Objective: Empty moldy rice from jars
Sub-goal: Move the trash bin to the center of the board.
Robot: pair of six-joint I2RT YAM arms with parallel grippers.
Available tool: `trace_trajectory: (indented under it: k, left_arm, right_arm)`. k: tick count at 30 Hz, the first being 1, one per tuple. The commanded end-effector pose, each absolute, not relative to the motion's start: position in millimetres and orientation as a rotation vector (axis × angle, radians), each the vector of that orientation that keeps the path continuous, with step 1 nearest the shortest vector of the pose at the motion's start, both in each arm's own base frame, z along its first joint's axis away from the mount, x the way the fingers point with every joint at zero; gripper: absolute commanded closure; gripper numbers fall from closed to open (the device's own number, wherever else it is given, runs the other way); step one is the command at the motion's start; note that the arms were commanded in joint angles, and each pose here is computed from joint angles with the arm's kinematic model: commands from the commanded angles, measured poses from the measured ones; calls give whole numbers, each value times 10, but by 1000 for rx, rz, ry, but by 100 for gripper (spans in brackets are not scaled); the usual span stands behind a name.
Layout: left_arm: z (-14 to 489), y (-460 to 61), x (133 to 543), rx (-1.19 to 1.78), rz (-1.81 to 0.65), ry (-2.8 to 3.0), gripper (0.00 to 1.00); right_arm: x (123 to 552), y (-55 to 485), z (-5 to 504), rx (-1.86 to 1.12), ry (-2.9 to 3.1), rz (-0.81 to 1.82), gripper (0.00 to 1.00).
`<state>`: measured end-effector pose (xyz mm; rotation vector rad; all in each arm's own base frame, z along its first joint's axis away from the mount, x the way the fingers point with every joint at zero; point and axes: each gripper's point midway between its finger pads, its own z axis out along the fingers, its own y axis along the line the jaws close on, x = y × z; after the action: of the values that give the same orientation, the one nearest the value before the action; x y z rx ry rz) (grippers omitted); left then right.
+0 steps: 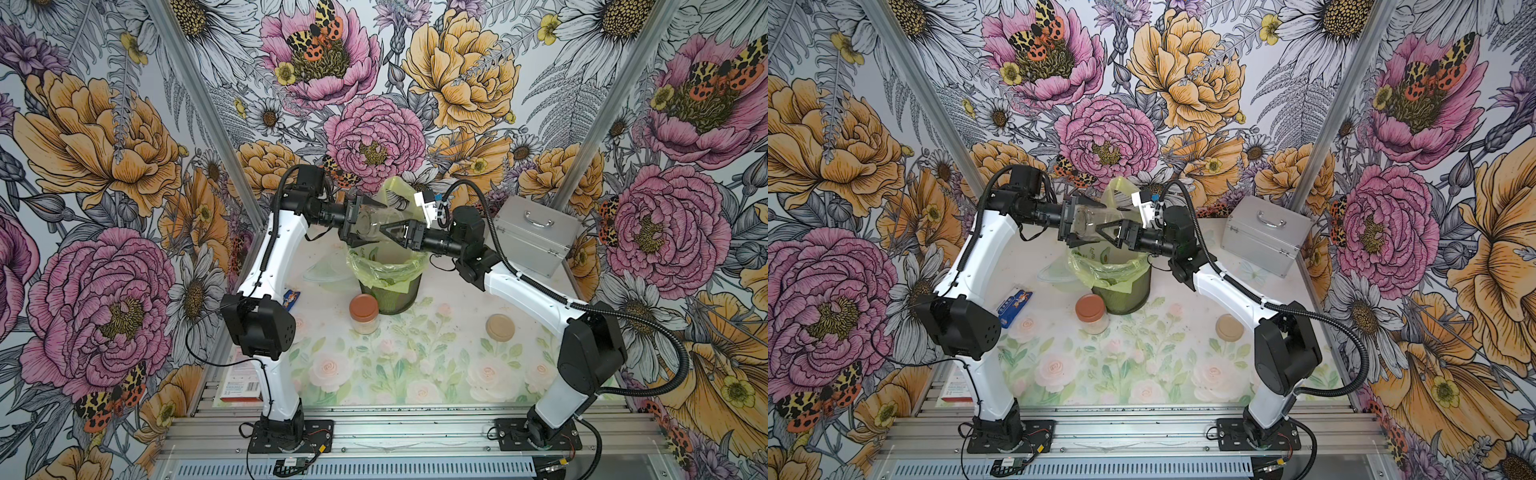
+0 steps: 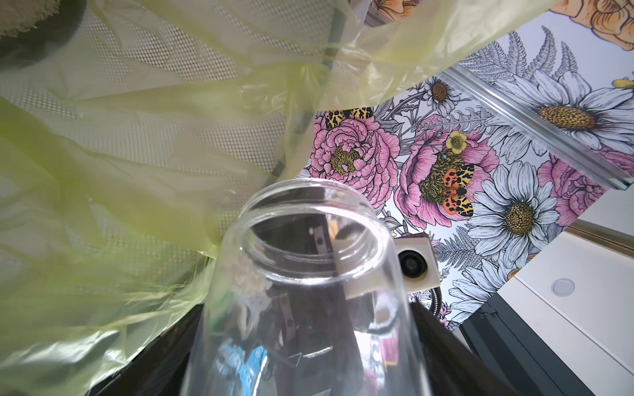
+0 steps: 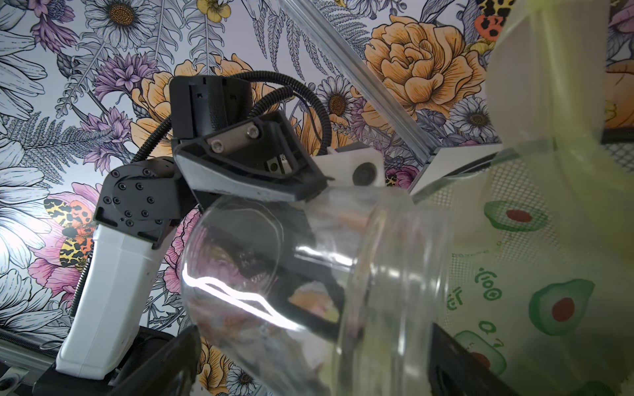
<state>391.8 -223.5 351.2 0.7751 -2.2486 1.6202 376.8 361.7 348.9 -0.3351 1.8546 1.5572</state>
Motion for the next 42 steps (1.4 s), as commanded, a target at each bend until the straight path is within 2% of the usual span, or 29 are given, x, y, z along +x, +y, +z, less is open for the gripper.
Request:
trace_trajectory:
  k: [1,13,20,27,34,42]
  left_arm:
    - [3788,-2296,3789,640,1720,-2252,100]
    - [3842,-2216,3811,654,1743,-2267,100]
    - [3890,-2187,3799,647,1759,-2270,100]
    - [3999,-2151,3820,642,1790,-2288,100]
    - [4039,-2106,3888,656,1807,-2298,100]
    - [4015,-2175,3832,607,1803,-2287,100]
  right_arm:
    - [3773,3568,3355,-281,1945,1457,0]
    - [3835,3190,3477,-161,1977,1294,0]
    - [3854,3227,3704,-168,1936,1317,0]
    - [3858,3077,3850,-115,1964,1192,0]
    - [3834,2957,3751,-105,2038,986,0]
    - [3859,2935,3655,-124,2054,909,0]
